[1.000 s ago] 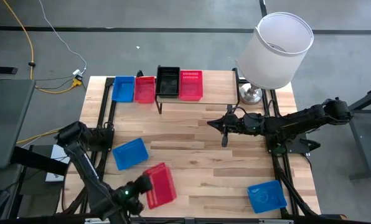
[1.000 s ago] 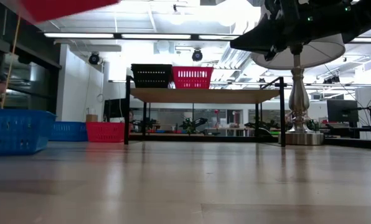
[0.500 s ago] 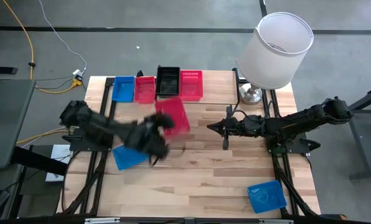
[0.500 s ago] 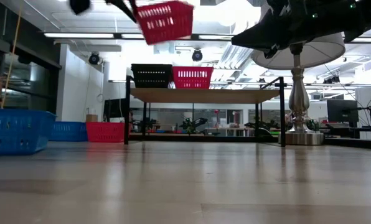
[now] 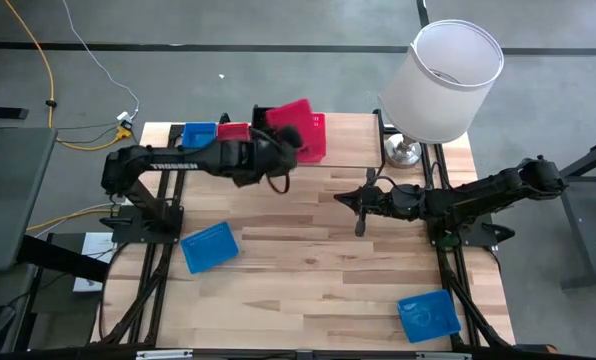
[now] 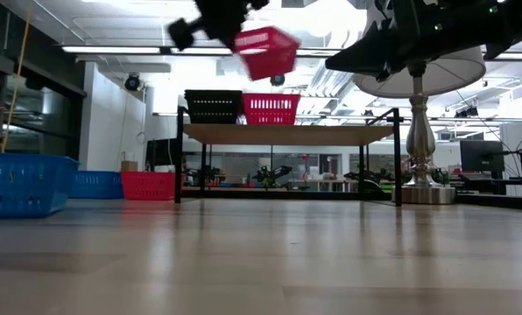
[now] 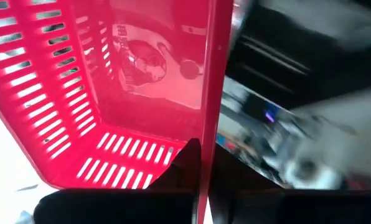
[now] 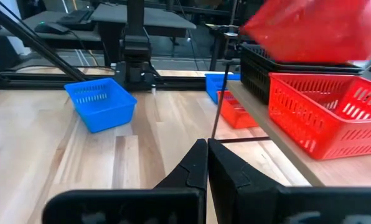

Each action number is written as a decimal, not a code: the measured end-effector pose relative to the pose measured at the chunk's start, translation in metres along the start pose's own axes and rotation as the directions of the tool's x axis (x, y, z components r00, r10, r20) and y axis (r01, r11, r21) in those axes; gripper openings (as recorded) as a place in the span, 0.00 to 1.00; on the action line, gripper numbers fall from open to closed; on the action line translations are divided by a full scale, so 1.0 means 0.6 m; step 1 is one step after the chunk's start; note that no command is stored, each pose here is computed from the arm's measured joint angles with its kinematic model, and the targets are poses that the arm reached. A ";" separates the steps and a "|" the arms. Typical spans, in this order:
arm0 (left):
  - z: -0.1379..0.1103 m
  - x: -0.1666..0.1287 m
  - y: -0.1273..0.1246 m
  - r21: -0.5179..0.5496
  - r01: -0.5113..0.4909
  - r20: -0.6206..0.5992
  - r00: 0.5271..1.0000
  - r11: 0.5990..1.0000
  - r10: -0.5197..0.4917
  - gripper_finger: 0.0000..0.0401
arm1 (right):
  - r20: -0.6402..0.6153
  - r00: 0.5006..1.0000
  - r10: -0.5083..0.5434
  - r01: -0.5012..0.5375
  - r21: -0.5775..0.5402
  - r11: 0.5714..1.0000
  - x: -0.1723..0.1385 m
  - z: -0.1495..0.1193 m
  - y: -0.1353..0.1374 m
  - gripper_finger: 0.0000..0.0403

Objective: Stack baskets on shelf by color
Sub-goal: Stack the bottom red bin on top of the red bin on the shelf

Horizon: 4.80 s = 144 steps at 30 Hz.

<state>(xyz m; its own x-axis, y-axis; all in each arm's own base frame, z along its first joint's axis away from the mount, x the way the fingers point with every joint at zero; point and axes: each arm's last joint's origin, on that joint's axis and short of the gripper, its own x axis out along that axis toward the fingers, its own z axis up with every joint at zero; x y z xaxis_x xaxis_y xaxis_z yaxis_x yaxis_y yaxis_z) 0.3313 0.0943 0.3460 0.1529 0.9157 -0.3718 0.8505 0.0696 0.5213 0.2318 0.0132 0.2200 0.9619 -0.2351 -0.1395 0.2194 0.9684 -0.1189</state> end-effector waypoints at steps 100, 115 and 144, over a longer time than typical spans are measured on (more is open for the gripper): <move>-0.055 0.128 -0.067 -0.362 -0.150 0.517 0.788 0.920 0.332 0.00 | -0.049 0.999 -0.017 0.019 0.030 0.999 -0.005 -0.008 0.012 0.00; -0.010 0.149 -0.061 -0.105 -0.238 0.494 0.830 0.966 0.258 0.02 | -0.049 0.999 -0.017 0.019 0.042 0.999 -0.005 -0.008 0.012 0.00; -0.016 0.150 -0.051 -0.181 -0.271 0.477 0.816 0.946 0.325 0.29 | -0.063 0.998 -0.017 0.019 0.036 0.999 -0.005 -0.010 0.012 0.00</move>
<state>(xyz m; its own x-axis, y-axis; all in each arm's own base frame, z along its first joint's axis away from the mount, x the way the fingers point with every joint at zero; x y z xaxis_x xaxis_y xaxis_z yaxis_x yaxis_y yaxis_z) 0.3141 0.1784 0.3037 0.6415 0.5811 -0.5008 0.6719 -0.1106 0.7323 0.2296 0.0206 0.2135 0.9460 -0.2562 -0.1987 0.2435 0.9661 -0.0863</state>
